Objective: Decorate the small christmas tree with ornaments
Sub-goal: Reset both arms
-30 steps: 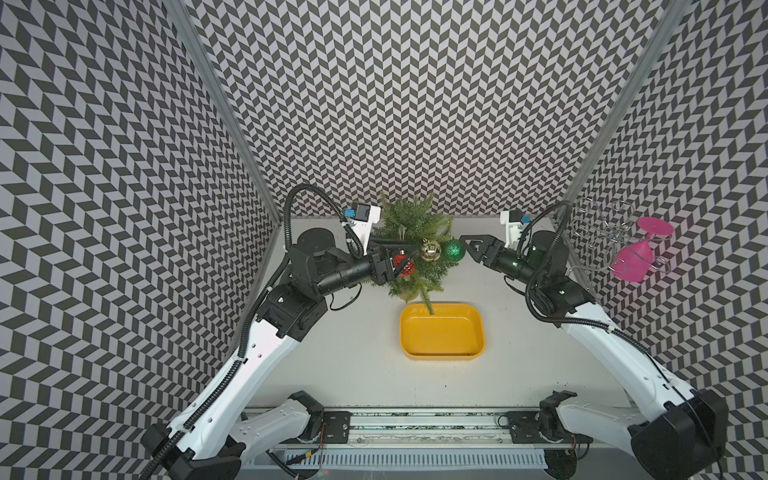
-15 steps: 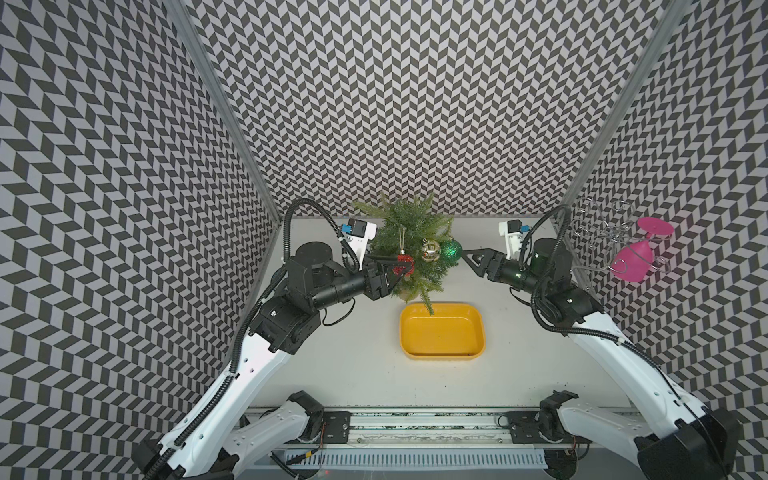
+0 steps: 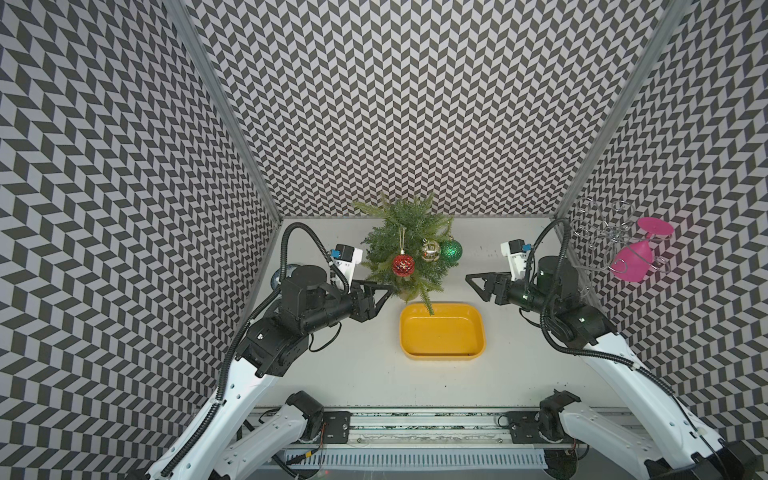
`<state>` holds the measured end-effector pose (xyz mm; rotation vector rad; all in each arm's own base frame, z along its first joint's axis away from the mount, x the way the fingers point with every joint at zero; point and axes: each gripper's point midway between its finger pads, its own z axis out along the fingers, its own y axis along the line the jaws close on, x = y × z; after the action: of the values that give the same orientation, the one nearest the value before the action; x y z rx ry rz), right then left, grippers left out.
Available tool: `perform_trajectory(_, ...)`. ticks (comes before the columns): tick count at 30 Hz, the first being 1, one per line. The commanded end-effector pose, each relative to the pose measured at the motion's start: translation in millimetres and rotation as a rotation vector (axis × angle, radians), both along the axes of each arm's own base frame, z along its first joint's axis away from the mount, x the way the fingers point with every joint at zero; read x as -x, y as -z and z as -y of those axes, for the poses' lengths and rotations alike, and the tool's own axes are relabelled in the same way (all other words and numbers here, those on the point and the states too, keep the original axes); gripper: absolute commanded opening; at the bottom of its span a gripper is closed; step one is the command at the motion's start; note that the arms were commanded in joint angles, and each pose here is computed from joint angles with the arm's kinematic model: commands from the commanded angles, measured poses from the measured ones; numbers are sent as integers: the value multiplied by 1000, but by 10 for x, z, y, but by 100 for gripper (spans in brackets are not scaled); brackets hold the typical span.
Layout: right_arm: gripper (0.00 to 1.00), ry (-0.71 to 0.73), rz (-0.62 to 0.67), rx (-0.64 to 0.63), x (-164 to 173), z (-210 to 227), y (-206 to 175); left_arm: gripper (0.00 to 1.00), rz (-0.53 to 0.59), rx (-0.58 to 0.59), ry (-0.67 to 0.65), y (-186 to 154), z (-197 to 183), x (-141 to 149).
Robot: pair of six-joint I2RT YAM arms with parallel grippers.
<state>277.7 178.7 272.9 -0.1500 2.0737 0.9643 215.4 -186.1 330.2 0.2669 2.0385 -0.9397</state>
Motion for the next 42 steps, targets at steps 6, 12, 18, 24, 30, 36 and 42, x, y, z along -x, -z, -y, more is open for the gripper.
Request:
perform_trajectory(6,99,256,12,151,-187,484,164,77,-89,-107,-252,464,-551,-229)
perform_trajectory(12,99,476,54,221,-446,841,123,99,-80,-133,-434,597,-957,-491)
perform_trajectory(18,99,762,127,320,-753,1286,189,99,-50,-190,-671,782,-1406,-877)
perform_trajectory(24,99,1003,278,505,-924,1708,412,99,189,-264,-855,740,-1815,-1233)
perform_trajectory(30,99,1151,250,625,-918,2134,932,99,259,-437,-1041,1076,-2306,-1468)
perform_trajectory(36,99,1145,239,626,-966,2239,1306,99,245,-497,-1024,1599,-2390,-1712)
perform_trajectory(42,99,1080,401,581,-998,2121,1102,99,268,-512,-968,1881,-2337,-1793)
